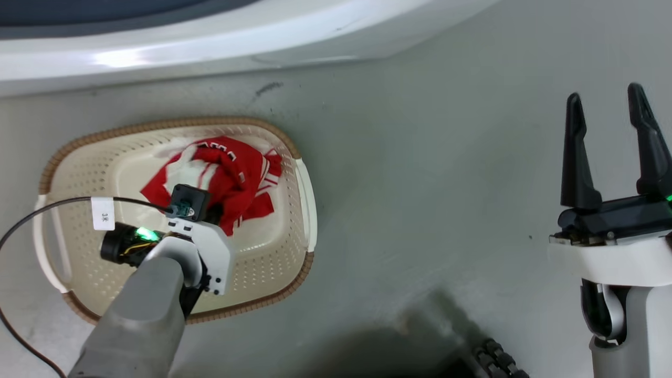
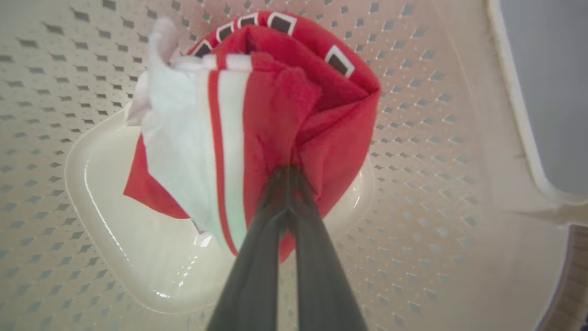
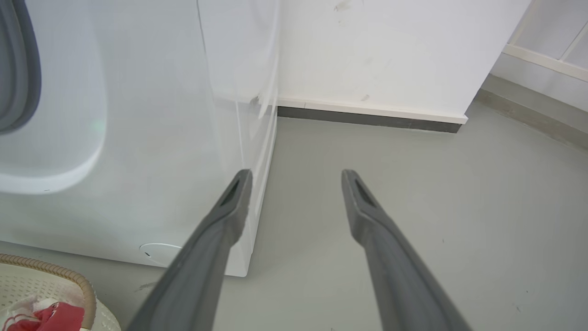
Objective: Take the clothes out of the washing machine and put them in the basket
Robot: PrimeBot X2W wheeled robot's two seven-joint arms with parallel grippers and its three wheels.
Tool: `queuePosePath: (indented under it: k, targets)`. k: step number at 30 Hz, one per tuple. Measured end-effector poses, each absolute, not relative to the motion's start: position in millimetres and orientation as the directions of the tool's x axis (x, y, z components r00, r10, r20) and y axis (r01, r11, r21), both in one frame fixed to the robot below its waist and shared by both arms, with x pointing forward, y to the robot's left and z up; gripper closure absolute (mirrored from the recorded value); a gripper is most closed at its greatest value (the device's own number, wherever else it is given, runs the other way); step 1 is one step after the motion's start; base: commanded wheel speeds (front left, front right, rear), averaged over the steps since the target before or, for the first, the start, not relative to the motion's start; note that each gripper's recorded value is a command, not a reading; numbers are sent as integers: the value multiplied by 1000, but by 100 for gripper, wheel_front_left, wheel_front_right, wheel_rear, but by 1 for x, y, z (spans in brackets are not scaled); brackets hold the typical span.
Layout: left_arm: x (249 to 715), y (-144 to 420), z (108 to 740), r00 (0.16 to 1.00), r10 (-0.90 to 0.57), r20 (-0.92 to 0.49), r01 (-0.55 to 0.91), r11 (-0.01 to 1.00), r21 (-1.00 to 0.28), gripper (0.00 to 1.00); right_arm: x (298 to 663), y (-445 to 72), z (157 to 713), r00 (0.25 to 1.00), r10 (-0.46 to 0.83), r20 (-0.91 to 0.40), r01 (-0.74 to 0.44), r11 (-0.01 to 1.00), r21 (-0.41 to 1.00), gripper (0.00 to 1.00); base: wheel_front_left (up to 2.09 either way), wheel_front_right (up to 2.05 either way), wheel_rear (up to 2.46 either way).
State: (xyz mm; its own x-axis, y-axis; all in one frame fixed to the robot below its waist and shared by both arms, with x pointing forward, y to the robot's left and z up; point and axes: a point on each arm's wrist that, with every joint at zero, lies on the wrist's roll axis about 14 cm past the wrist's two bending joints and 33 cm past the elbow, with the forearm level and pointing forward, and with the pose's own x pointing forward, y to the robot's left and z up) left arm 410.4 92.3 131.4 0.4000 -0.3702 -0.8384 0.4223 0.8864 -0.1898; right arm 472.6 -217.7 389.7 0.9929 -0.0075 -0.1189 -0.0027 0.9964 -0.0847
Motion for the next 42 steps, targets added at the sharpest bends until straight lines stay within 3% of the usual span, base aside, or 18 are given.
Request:
queuePosePath:
  k: [5,10,12,16,29,42]
  targets:
    - [390,102,101,293,-330,-897,436,881,-182,100,474,-222,374,989,-18,-149,5,996,-87,0,0,0,0]
    - [378,99,87,239,-329,-914,460,867,-192,100,474,-226,364,985,-29,-170,13,996,-93,0,0,0,0]
    - [379,98,88,240,-329,-913,459,867,-192,0,474,-225,364,985,-26,-169,11,996,-92,0,0,0,0]
    - [383,93,99,269,-343,-900,464,865,-191,0,476,-222,372,989,-16,-150,2,996,-89,0,0,0,0]
    - [409,87,174,498,-352,-793,392,907,-156,0,461,-207,422,998,18,-67,-24,996,-81,0,0,0,0]
    - [449,109,289,816,-253,-519,217,967,-131,0,434,-193,470,999,51,20,-49,996,-70,0,0,0,0]
